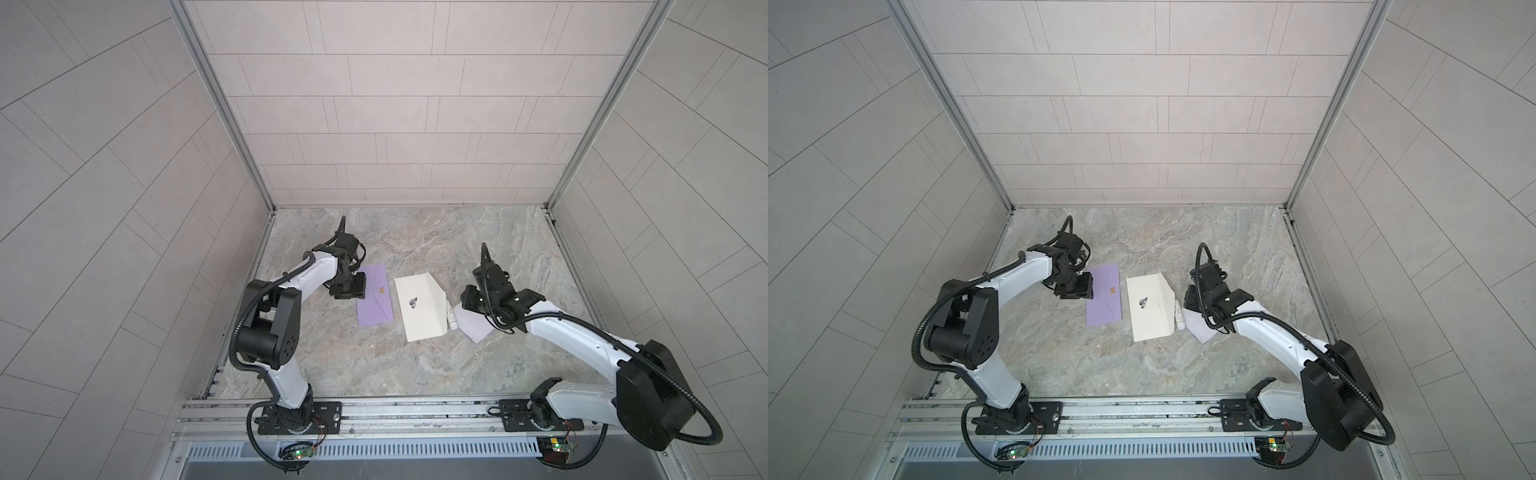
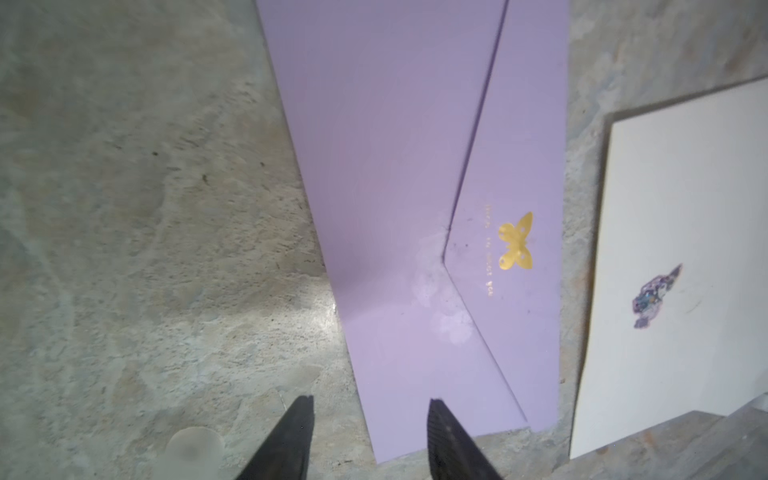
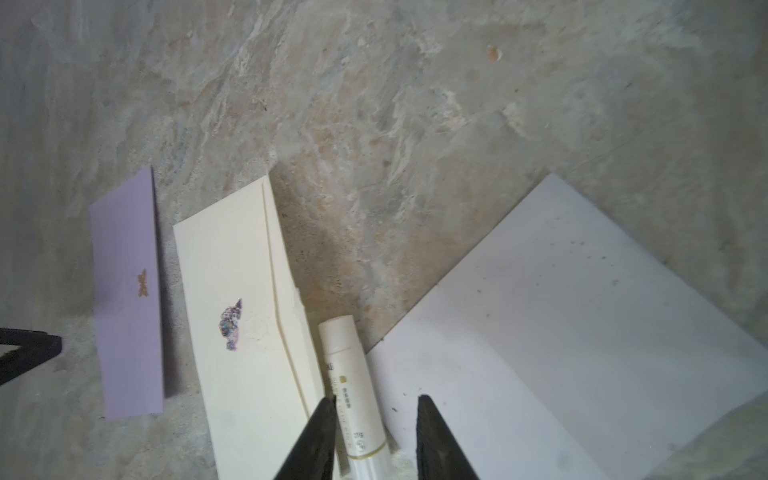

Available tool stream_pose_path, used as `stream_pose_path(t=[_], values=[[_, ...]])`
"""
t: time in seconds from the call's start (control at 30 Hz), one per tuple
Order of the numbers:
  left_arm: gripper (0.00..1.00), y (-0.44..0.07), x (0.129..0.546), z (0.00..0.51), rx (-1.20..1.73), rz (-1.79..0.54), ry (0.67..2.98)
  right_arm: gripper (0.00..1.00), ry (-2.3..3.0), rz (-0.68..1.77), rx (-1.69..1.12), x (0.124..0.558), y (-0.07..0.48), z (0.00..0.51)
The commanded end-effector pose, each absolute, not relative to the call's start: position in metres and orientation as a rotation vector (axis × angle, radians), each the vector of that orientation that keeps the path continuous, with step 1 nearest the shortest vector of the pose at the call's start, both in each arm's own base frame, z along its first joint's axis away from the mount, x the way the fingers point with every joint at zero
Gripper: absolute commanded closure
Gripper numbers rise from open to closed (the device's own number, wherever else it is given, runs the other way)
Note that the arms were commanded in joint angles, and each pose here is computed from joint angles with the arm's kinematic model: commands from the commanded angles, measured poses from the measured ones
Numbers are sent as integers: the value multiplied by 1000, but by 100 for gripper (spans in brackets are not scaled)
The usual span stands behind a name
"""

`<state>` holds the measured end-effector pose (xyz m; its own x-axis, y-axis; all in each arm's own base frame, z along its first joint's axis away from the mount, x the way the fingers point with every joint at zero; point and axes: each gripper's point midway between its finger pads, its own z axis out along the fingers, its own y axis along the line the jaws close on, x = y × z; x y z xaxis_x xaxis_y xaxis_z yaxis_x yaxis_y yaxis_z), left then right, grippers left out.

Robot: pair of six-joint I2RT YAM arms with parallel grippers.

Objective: Place the letter into the envelope and seal it

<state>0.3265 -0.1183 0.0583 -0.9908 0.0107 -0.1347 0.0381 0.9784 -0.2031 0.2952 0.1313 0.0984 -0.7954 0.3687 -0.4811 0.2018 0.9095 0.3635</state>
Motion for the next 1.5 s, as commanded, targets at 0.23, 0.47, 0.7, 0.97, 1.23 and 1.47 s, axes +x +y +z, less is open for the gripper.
stream_pose_path(t=[0.23, 0.47, 0.7, 0.97, 1.23, 1.47], values=[[25, -181, 331, 130, 217, -482, 2771, 34, 2607, 166, 719, 259, 52, 67], [23, -296, 300, 141, 546, -626, 2682, 34, 2711, 237, 869, 238, 38, 34], [23, -393, 276, 136, 820, -744, 2566, 34, 2781, 311, 905, 224, 42, 18], [23, -445, 248, 105, 1110, -651, 2536, 35, 2785, 317, 833, 228, 34, 30], [26, -457, 219, 88, 1332, -532, 2482, 36, 2878, 207, 670, 245, 27, 39], [33, -463, 220, 70, 1406, -475, 2496, 40, 2936, 192, 595, 273, 29, 33]])
